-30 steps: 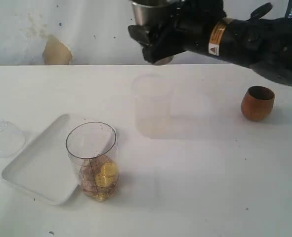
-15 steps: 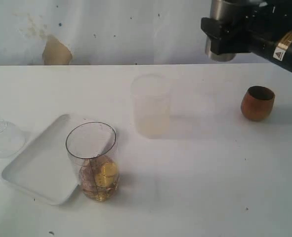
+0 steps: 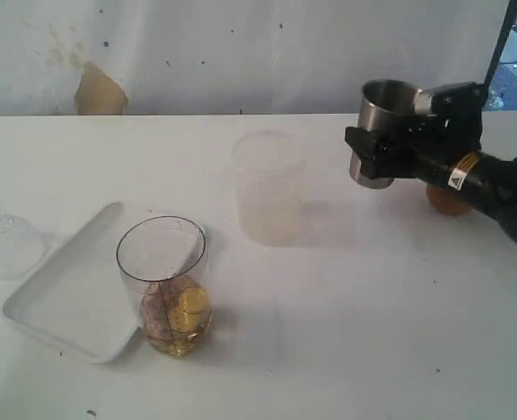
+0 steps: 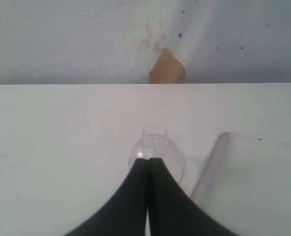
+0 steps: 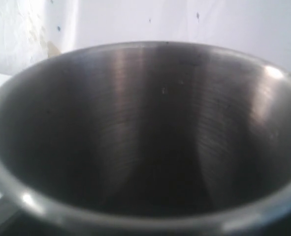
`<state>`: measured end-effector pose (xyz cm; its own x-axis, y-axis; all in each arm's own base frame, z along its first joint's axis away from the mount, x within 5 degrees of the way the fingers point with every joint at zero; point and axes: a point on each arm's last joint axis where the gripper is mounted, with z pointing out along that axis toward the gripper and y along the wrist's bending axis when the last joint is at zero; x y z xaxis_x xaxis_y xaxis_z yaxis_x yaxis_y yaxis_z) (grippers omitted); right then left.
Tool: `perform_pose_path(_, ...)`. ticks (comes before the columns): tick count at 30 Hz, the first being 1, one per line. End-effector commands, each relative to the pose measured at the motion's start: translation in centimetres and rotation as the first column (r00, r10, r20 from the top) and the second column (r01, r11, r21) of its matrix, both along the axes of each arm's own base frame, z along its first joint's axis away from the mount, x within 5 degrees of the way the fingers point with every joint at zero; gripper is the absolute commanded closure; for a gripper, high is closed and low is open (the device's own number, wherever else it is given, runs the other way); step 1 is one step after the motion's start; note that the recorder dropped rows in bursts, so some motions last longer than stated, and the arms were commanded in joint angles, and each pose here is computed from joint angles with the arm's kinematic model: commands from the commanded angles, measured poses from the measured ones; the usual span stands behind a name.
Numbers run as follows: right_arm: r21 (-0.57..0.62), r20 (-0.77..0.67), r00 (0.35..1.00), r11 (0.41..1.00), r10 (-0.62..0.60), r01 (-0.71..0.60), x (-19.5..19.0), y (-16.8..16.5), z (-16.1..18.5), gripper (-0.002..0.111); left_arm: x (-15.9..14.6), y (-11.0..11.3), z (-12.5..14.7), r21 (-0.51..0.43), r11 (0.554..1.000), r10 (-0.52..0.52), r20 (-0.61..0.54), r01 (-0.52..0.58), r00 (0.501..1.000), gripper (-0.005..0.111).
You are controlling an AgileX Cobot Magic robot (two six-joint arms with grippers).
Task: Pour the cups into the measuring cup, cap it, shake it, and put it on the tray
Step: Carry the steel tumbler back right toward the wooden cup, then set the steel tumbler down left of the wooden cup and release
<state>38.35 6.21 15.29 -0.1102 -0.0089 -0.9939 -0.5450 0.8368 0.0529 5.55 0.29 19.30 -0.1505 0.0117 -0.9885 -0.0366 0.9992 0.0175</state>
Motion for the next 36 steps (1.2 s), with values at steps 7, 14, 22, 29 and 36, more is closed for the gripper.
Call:
perform_pose_path(7,-0.094,0.006,1.000,0.995,-0.028,0.028,0.9,-0.3,-3.3,0.108,0.0,-0.1,-0.1,-0.005,1.000,-0.010,0.003,0.010,1.000,0.107)
perform_pose_path(14,-0.110,-0.012,1.000,0.994,-0.018,0.016,1.4,-0.3,-5.2,0.108,0.0,-0.1,-0.1,-0.005,1.000,-0.010,0.003,0.010,1.000,0.107)
perform_pose_path(22,-0.116,-0.002,1.000,0.993,-0.013,0.013,1.6,-0.2,-5.7,0.108,0.0,-0.1,-0.1,-0.005,1.000,-0.010,0.003,0.010,1.000,0.107)
perform_pose_path(29,-0.115,-0.011,1.000,0.993,-0.015,0.013,1.5,-0.2,-6.1,0.108,0.0,-0.1,-0.1,-0.005,1.000,-0.010,0.003,0.010,1.000,0.107)
perform_pose_path(36,-0.117,-0.014,1.000,0.993,-0.015,0.014,1.5,-0.2,-6.1,0.108,0.0,-0.1,-0.1,-0.005,1.000,-0.010,0.003,0.010,1.000,0.107)
